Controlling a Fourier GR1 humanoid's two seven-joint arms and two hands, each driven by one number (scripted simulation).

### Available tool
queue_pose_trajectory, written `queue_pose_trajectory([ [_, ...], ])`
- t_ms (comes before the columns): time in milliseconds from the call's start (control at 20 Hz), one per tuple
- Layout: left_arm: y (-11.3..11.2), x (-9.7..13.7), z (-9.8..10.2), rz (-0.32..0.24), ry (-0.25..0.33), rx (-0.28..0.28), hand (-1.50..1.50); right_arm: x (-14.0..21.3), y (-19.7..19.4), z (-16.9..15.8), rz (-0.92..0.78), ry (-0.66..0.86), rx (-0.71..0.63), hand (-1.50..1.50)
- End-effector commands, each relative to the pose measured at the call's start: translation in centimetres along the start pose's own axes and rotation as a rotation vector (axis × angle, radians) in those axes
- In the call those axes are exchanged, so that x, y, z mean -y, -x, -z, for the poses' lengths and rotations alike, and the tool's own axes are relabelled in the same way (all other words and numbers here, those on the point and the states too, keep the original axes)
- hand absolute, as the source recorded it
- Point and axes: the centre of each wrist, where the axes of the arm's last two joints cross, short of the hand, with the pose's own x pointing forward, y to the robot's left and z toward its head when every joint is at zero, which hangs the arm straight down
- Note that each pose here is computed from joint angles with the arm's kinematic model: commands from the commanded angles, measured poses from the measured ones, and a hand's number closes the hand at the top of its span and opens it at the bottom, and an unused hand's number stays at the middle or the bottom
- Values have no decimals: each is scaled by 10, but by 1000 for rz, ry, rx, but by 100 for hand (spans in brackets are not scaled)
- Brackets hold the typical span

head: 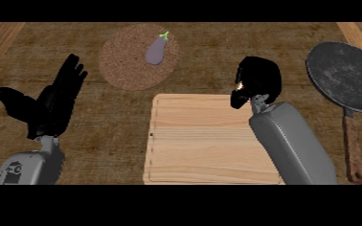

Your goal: Pick the cupcake from the cutting board and place it in the pan

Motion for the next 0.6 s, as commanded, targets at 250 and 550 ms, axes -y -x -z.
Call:
queue_pose_trajectory([
  [250, -1, 15, -3, 4, 0, 4, 0, 101, -32, 16, -70, 405, -153, 150],
  [550, -7, -9, -9, 6, -17, 5, 0, 137, -26, 26, -4, 421, -199, 150],
])
